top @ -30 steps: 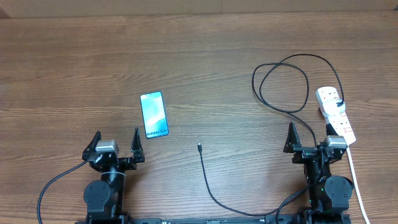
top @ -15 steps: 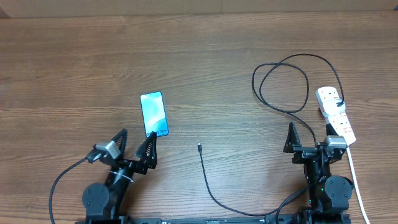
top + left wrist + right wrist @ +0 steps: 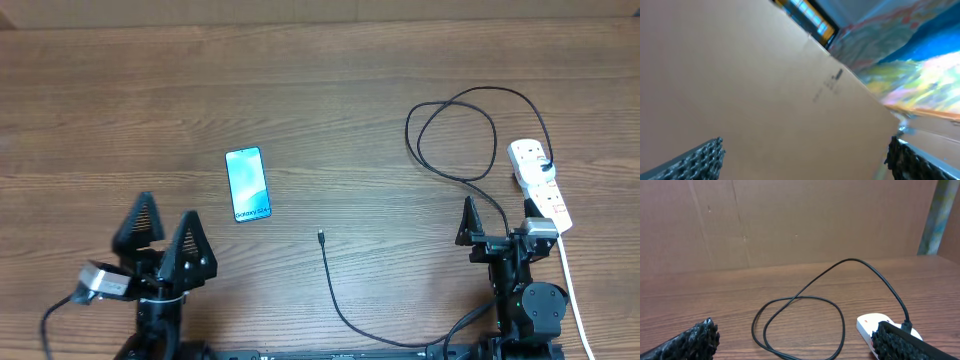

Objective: Plug charger to phone and switch on socket
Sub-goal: 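Raise the left arm and move the left gripper over the phone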

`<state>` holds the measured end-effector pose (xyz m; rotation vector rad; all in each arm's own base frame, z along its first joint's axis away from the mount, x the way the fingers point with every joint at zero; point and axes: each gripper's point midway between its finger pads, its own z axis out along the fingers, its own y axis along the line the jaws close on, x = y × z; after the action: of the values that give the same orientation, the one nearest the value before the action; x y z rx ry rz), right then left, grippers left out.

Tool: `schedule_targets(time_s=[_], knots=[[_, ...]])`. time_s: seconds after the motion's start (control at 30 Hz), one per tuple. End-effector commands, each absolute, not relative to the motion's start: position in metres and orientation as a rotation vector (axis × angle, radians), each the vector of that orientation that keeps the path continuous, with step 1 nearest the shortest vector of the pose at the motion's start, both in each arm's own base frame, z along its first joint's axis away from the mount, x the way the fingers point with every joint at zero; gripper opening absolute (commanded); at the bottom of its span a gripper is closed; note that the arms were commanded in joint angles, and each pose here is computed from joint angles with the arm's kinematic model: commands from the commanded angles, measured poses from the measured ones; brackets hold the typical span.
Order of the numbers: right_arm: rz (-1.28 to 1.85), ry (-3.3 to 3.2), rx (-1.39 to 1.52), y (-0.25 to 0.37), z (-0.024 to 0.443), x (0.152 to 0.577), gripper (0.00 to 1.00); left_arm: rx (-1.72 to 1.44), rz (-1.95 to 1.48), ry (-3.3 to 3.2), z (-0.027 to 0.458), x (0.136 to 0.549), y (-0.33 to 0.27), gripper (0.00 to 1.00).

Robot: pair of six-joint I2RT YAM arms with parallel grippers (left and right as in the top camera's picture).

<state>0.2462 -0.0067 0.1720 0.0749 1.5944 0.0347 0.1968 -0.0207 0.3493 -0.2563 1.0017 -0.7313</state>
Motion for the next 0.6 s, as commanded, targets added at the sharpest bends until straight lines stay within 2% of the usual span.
schedule_targets(time_s=[0.0, 0.13, 0.23, 0.43, 0.57], knots=[[0.021, 1.595, 0.077, -0.009, 0.169, 0.247, 1.00, -0.130, -0.510, 0.956, 0.408, 0.176, -0.019, 0.99], [0.021, 1.595, 0.077, -0.009, 0.169, 0.247, 1.00, -0.101, -0.398, 1.097, 0.444, 0.185, -0.019, 1.00], [0.021, 1.595, 0.077, -0.009, 0.169, 0.247, 1.00, -0.112, -0.352, 1.342, 0.453, 0.210, -0.020, 1.00], [0.021, 1.595, 0.077, -0.009, 0.169, 0.247, 1.00, -0.116, -0.289, 1.996, 0.414, 0.258, -0.024, 1.00], [0.021, 1.595, 0.077, -0.009, 0.169, 0.247, 1.00, -0.099, -0.458, 2.310, 0.390, 0.275, -0.048, 1.00]])
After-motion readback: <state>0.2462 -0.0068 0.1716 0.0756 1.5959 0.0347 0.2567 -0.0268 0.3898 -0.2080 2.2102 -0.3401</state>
